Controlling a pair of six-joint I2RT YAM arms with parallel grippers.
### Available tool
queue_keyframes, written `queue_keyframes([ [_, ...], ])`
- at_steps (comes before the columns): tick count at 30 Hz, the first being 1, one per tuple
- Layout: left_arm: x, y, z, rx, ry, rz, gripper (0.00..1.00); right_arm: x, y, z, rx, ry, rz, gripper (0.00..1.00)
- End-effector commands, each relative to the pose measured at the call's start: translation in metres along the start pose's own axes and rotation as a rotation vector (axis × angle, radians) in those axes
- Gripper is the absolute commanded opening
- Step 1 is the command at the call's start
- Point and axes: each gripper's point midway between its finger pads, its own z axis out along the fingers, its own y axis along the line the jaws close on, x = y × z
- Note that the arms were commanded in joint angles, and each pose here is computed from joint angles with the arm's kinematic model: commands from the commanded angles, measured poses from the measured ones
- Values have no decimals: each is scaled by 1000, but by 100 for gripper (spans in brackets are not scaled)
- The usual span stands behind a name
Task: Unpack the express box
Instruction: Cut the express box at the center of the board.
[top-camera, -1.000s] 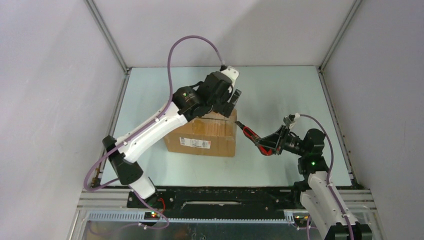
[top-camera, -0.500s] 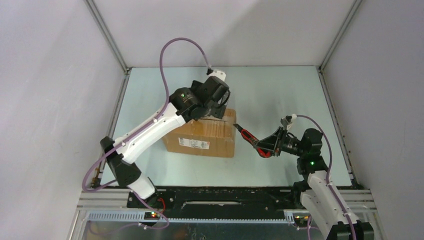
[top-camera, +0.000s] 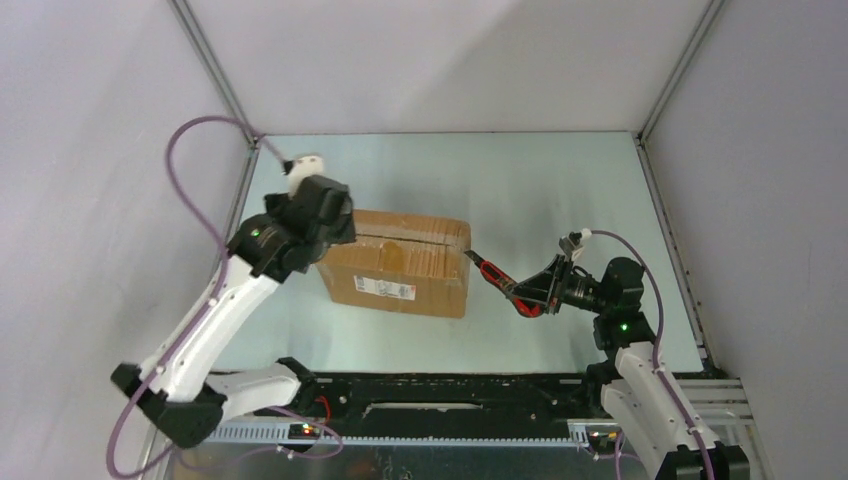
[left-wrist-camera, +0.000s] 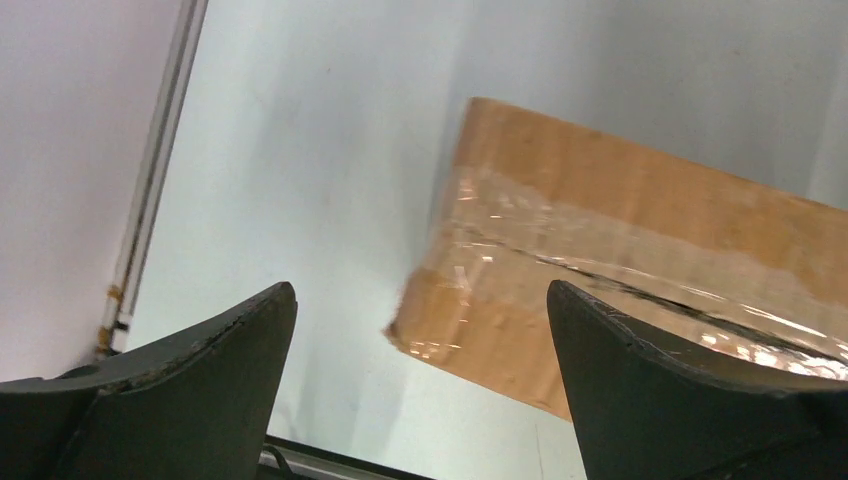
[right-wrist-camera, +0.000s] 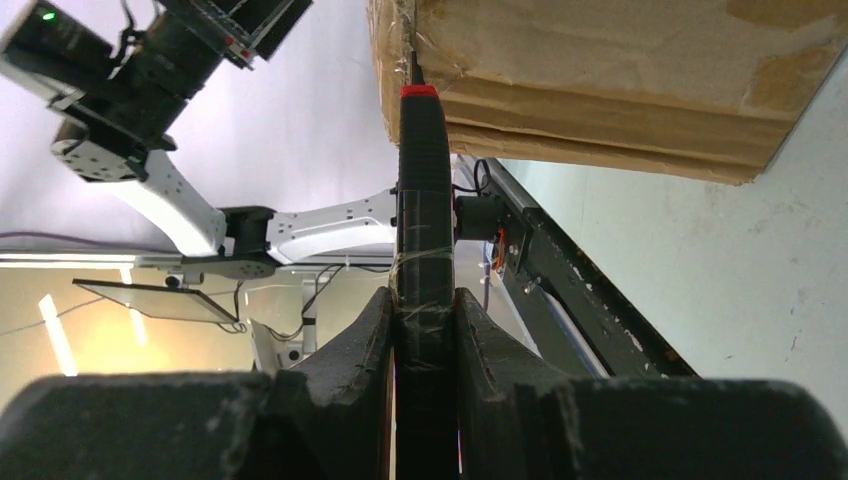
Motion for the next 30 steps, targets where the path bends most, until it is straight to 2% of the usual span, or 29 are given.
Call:
queue_keyframes([
  [1,19,5,22,91,49,-184,100,1,18,-1,-42,26,-65,0],
  [3,21,-23,25,275,55,-227,100,2,19,0,-47,31,-68,0],
  [7,27,-47,37,449,71,-285,100,4,20,0,-48,39,-69,0],
  [10,36,-39,49,417,93,-319,99,5,20,0,-48,42,-68,0],
  [16,47,-8,74,237,131,-262,93,11,23,-3,-54,49,-80,0],
  [22,43,-10,78,244,130,-221,89,18,27,-6,-62,56,-97,0],
  [30,52,-8,78,240,147,-192,88,11,10,-2,-30,30,-46,0],
])
